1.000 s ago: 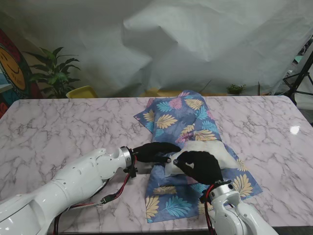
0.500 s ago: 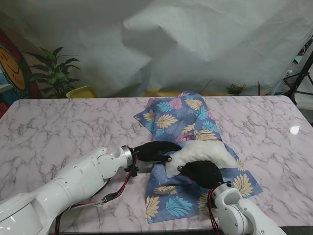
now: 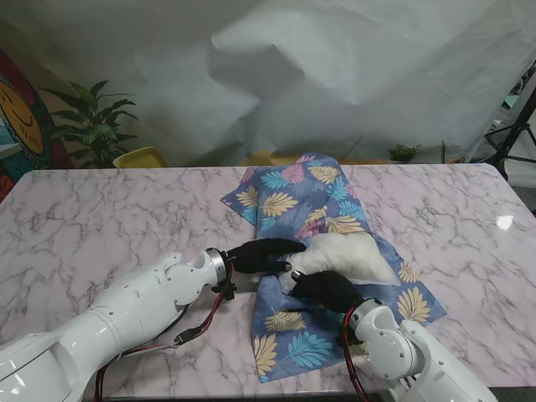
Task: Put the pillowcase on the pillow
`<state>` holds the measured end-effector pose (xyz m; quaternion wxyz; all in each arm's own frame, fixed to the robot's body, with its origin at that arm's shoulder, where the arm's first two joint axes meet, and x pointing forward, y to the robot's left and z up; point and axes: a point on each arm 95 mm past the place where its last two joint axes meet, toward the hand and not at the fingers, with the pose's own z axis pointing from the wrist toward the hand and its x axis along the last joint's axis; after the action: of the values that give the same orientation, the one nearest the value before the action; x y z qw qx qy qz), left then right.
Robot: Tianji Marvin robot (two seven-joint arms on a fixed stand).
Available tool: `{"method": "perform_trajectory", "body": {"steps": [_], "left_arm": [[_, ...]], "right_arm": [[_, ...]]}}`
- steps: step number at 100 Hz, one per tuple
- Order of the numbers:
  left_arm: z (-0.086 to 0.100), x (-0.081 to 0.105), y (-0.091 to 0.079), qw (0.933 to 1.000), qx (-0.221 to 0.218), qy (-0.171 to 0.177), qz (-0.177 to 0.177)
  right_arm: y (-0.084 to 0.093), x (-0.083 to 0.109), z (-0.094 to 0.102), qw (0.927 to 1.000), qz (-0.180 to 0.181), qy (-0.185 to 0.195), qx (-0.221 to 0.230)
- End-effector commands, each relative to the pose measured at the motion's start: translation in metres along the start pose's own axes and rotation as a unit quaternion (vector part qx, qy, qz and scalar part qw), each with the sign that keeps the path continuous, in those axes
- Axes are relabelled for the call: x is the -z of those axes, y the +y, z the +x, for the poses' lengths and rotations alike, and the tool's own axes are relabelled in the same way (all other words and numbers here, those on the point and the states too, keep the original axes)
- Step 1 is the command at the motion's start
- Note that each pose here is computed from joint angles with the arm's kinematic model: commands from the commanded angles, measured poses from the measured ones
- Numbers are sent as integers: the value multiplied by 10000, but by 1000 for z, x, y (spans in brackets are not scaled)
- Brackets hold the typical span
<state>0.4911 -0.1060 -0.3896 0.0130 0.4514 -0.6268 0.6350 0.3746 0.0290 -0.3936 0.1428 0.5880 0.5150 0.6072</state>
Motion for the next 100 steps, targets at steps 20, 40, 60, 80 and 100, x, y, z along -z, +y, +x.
{"method": "perform_trajectory", "body": {"steps": [20,40,60,80,100], "left_arm": [[-3,3,9,9997,-9,-143,-204],[-3,3,9,9996,-22,-151,-236],[-3,4,11,9994,-7,-138,-303],[-3,4,14,9994,-79,-73,-329],[1,3,18,9992,-112,60,-372]], "right_arm": [[-5,-2,7,9966,547,121,-599],[0,-4,5,9952,651,249,-682],[13,2,6,9962,336,253,-764],[28,8,19,9929,-625,547,-857],[38,6,36,9863,-968,907,-982]]}}
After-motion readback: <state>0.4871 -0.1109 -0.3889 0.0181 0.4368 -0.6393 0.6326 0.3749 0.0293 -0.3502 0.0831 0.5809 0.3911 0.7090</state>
